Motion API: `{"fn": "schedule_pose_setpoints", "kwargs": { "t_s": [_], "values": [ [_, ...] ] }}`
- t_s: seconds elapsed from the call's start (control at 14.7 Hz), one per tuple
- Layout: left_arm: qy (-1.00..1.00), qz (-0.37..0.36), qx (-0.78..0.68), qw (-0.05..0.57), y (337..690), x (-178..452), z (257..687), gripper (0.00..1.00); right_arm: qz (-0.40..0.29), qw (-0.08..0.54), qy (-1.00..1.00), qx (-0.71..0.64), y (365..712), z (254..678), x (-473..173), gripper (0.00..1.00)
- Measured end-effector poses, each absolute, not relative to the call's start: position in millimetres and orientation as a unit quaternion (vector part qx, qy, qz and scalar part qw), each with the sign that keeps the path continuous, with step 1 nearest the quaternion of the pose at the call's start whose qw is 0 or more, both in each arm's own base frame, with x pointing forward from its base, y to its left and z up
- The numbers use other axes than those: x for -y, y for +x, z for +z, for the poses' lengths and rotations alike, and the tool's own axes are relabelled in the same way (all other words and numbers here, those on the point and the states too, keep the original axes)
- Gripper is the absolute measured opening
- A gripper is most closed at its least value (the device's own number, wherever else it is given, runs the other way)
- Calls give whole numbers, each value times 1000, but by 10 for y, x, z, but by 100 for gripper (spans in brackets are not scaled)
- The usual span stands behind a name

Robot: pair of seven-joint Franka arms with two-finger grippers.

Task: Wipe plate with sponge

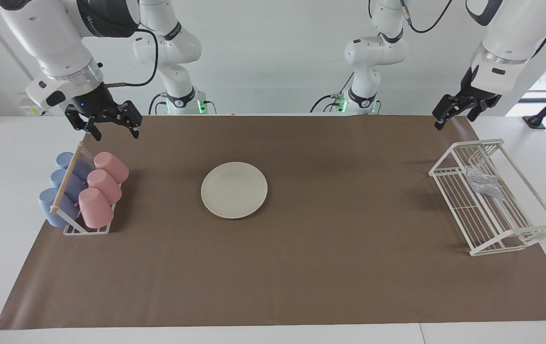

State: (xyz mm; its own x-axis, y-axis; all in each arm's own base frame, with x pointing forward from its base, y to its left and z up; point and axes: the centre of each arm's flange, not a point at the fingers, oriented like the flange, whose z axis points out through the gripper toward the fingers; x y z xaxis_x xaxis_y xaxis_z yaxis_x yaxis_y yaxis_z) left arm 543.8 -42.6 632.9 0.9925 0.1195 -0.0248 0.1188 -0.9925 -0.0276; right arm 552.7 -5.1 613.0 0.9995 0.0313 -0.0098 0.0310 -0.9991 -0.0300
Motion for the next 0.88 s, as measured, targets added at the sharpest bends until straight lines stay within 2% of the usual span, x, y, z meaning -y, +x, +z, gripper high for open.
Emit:
{"fn": "schedule_pose_setpoints", "kwargs": {
  "t_s": [0.27, 0.88],
  "values": [
    [-998, 24, 53, 3, 5473, 487, 6035, 100, 5, 12, -1000, 15, 5527, 6133, 54, 100],
    [-999, 32, 14, -15, 5444, 515, 6085, 100, 5, 12, -1000, 14, 5527, 6133, 55, 100]
  ]
}}
